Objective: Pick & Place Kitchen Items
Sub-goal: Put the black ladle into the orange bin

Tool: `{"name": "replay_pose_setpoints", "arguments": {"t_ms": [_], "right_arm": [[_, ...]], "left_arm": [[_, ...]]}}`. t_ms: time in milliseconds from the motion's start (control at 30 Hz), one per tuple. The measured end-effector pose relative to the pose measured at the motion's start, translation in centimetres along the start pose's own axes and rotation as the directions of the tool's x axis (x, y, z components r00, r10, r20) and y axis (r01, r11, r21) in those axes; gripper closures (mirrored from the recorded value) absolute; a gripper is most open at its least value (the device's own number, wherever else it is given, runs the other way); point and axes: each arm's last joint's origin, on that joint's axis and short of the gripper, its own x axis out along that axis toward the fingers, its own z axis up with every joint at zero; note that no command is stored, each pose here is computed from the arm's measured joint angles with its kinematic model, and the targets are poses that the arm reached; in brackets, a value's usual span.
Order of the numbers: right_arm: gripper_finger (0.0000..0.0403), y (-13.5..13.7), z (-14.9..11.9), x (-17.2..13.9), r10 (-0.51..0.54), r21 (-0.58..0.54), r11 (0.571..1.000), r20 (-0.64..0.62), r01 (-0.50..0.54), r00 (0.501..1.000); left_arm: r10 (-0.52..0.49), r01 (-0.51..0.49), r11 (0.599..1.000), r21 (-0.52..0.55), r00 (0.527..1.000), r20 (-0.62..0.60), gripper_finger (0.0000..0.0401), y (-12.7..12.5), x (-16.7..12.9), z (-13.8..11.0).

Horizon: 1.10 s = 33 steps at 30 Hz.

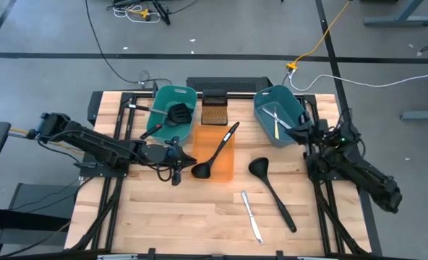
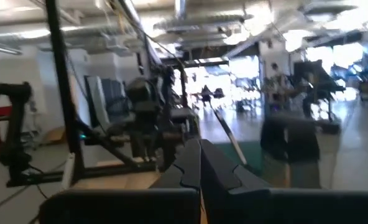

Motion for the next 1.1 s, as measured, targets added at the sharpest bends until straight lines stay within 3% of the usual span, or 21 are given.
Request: {"name": "replay_pose_setpoints", "arguments": {"t_ms": [267, 667, 1100], "right_arm": [[0.0401, 0.6, -2.2, 0.7, 0.020, 0.031, 0.999, -0.059, -0.018, 0.998], [0.0401, 3.8, -4.9, 1.4, 0.124, 0.091, 0.989, -0.119, -0.114, 0.985], [0.0399, 6.7, -5.9, 0.7, 0.234, 0.011, 0.971, -0.203, -0.237, 0.951]], "left_arm": [[0.002, -0.002, 1.000, -0.001, 1.000, 0.000, 0.0357, 0.0, 0.0, 0.0], [0.003, -0.003, 1.000, 0.002, 1.000, -0.003, 0.0357, 0.0, 0.0, 0.0], [0.005, -0.005, 1.000, 0.004, 1.000, -0.011, 0.0357, 0.0, 0.0, -0.1]]}}
